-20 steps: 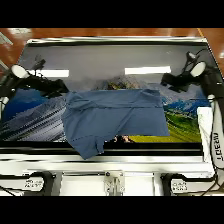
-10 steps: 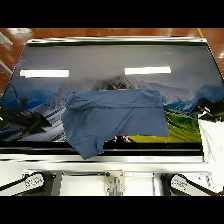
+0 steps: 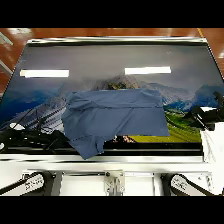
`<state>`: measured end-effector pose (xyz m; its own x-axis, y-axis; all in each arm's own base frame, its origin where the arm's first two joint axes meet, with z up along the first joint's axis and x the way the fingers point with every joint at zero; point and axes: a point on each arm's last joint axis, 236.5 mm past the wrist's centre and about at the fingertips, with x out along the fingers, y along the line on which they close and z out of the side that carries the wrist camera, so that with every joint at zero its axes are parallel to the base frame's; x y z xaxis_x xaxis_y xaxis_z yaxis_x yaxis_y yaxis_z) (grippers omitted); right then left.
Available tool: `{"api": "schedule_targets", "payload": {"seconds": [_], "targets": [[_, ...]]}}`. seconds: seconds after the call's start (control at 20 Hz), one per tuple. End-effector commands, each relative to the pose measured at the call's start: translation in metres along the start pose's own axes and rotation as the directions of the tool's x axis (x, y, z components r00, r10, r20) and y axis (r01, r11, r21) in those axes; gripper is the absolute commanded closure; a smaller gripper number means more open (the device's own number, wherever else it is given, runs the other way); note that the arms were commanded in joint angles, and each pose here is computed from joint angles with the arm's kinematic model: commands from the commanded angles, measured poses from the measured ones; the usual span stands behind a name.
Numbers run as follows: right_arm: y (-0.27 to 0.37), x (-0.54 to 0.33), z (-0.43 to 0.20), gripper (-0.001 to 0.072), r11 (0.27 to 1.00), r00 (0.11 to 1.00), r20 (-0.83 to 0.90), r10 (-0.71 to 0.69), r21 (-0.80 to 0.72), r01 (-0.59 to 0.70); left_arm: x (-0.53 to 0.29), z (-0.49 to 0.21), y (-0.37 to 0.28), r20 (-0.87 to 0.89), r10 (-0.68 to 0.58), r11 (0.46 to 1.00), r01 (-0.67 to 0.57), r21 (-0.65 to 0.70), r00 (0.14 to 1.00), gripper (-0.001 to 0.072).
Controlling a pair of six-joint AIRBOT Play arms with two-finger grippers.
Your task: Fold the shirts.
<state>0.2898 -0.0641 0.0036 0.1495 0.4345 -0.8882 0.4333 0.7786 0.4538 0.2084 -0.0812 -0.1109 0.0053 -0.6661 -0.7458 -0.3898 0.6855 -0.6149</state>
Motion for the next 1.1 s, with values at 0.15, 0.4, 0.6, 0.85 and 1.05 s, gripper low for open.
{"api": "schedule_targets", "payload": {"seconds": [0.15, 0.4, 0.6, 0.85, 1.05], "targets": [[-0.004, 0.003, 0.005, 0.0083, 1.000, 1.000, 0.025, -0.010, 0.003, 0.010, 0.026, 0.020, -0.014, 0.075, -0.025, 0.999, 0.027, -0.023, 0.997, 0.0562], [-0.028, 0.048, -0.029, 0.0083, 1.000, 0.992, -0.128, -0.009, 0.024, 0.012, 0.017, 0.023, -0.028, 0.072, -0.052, 0.998, 0.051, 0.021, 0.996, 0.0672], [-0.040, 0.086, -0.026, 0.0083, 0.996, 0.983, -0.181, 0.033, 0.089, -0.017, -0.008, 0.033, -0.055, 0.108, -0.081, 0.990, 0.068, 0.125, 0.991, 0.0672], [-0.041, 0.110, -0.007, 0.0085, 0.986, 0.987, -0.138, 0.081, 0.153, -0.059, -0.020, 0.039, -0.069, 0.124, -0.098, 0.984, 0.077, 0.163, 0.987, 0.0672], [-0.036, 0.135, -0.013, 0.0086, 0.993, 0.978, -0.197, 0.062, 0.106, -0.042, -0.026, 0.042, -0.076, 0.127, -0.106, 0.982, 0.084, 0.169, 0.986, 0.0672]]}}
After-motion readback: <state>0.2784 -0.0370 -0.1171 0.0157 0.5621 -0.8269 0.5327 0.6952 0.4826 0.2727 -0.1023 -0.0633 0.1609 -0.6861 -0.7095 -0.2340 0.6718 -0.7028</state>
